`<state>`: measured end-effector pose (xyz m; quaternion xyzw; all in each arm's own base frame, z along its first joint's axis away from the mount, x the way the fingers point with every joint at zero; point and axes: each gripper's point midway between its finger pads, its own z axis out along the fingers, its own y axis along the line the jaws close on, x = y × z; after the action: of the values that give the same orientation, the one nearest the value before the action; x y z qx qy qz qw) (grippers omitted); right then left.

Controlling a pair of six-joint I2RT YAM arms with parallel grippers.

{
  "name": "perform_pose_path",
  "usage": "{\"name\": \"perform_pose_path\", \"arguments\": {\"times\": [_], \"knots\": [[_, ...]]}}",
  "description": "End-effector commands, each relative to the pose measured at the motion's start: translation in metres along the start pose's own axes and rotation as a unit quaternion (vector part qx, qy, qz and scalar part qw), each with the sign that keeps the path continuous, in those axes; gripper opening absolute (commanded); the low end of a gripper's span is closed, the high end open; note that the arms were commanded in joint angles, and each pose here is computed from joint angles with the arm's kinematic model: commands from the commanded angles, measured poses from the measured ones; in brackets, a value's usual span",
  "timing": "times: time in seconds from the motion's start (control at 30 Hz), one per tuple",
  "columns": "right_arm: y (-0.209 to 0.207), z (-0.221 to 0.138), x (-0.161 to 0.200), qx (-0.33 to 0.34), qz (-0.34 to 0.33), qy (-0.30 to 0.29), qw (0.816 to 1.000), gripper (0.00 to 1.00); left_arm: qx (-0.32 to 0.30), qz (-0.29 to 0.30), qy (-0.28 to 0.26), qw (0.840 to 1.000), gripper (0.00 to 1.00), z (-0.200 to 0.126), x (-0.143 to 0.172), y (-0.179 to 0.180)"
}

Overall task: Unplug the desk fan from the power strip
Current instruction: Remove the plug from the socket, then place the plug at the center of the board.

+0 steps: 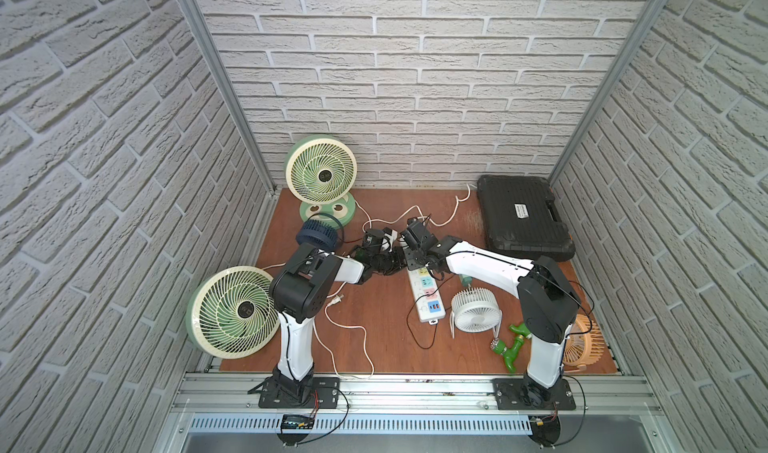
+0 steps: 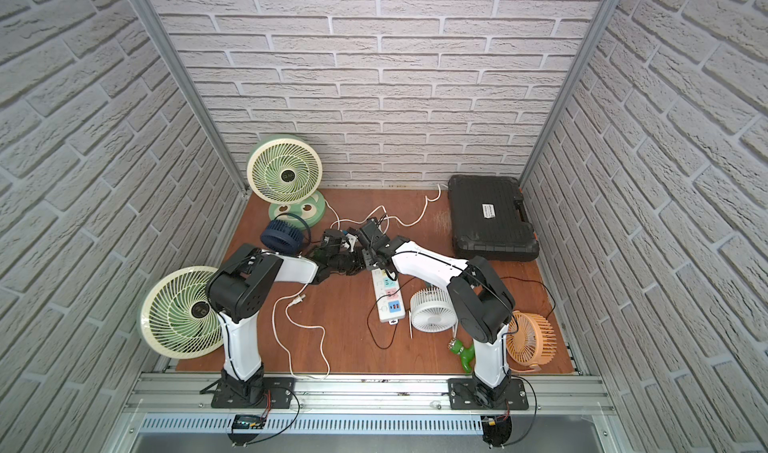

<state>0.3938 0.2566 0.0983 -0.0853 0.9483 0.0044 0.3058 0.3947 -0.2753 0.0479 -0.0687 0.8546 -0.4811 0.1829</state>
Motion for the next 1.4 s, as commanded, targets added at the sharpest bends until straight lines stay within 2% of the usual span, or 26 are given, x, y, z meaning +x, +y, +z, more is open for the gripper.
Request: {"name": "perform_pose_path", "arguments": {"times": [0.0,0.37,0.67,0.93,1.1,1.37], "knots": [[-0.009,-0.028,-0.029,-0.002,0.014,-0.053,0.998,0.19,-0.041,-0.016,0.003,0.999,0.0,-0.005,0.003,0.023],[0.006,-0.032,-0.043,-0.068,0.033,-0.055,0.996,0.19,-0.032,0.04,-0.041,0.998,0.0,-0.061,-0.023,-0.016],[0.045,-0.029,-0.058,-0.155,0.025,-0.055,0.986,0.19,-0.037,0.081,-0.128,0.988,0.0,-0.149,-0.051,-0.048],[0.09,-0.025,-0.075,-0.248,0.032,-0.044,0.967,0.19,-0.065,0.098,-0.201,0.973,0.0,-0.219,-0.061,-0.056],[0.125,-0.002,-0.073,-0.291,0.027,-0.017,0.956,0.19,-0.072,0.094,-0.233,0.965,0.0,-0.245,-0.063,-0.055],[0.173,0.029,-0.064,-0.318,0.001,0.021,0.948,0.19,-0.078,0.085,-0.249,0.962,0.0,-0.259,-0.064,-0.051]]}}
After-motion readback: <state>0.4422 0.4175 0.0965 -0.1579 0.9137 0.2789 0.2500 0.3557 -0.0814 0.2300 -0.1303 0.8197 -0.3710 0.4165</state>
